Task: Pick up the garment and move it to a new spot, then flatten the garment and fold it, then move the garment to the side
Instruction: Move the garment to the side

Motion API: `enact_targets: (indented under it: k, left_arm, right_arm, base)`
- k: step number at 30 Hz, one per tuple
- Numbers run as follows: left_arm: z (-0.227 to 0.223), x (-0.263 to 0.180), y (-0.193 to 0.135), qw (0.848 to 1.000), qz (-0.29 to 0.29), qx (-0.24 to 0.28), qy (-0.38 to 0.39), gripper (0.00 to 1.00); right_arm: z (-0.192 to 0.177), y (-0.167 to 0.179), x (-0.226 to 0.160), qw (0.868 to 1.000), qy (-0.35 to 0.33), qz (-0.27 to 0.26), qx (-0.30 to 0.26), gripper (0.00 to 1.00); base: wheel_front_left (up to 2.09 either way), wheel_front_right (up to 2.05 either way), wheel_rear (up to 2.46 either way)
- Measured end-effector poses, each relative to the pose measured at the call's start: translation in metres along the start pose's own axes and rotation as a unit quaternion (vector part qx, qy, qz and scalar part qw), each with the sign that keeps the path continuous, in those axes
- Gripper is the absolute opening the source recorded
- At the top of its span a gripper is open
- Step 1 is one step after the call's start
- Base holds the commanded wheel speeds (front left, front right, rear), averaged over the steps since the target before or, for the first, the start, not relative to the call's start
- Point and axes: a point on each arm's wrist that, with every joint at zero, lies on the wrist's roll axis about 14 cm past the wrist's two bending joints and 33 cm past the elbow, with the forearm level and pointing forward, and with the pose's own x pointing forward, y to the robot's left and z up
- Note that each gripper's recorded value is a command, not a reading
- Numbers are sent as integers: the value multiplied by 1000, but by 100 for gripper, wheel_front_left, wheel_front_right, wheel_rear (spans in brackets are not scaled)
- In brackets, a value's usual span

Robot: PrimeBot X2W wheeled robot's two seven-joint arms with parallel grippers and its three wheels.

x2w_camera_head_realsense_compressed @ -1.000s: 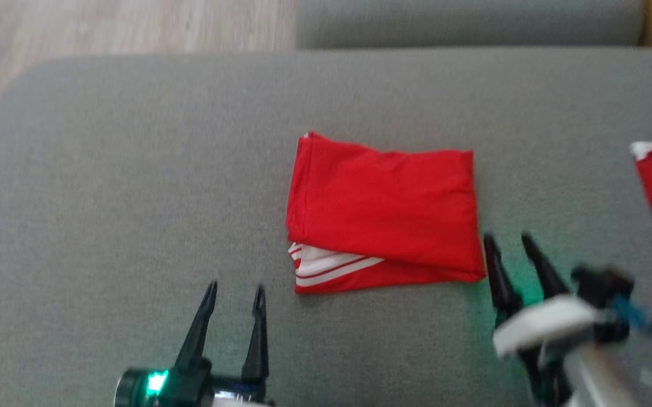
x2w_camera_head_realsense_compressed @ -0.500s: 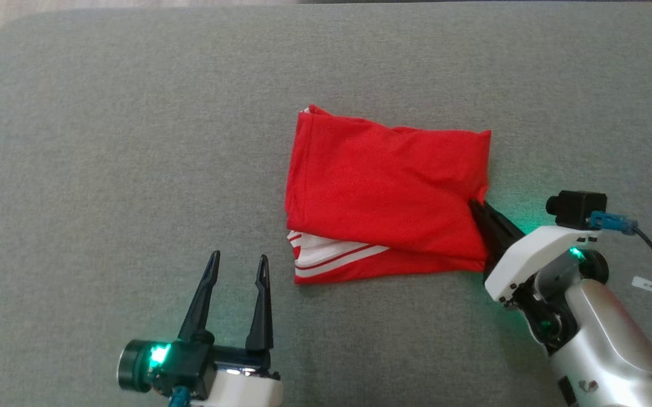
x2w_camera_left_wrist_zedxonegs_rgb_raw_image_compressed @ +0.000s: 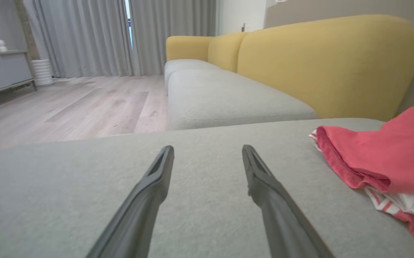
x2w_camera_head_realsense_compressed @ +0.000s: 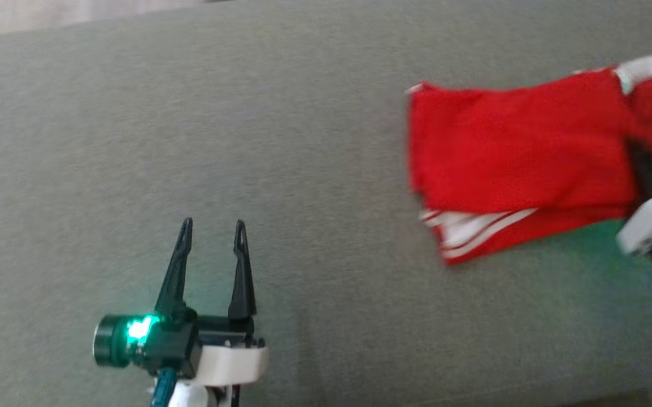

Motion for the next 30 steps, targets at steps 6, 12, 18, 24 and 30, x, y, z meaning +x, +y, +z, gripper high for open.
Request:
enact_targets:
  k: [6,12,18,24,30]
  left_arm:
    - [-13,25,-26,998,-55,-19,9,100]
    - [-22,42,-39,996,-81,-25,10,100]
    - [-14,43,-39,995,-90,-30,0,100]
    - [14,30,-35,996,-83,-19,-32,100]
    - [31,4,-18,998,-47,-16,-46,100]
  right_arm:
    - [60,-92,-15,991,-55,-114,-41,0]
    - [90,-137,-18,977,-73,-182,-84,0]
    - [107,-136,-18,968,-110,-201,-99,100]
    - [74,-45,-5,987,-116,-101,-49,100]
    - [3,29,-24,997,-70,-25,20,100]
  base:
    - [0,0,0]
    - [0,0,0]
    - [0,0,0]
    - [0,0,0]
    - [0,0,0]
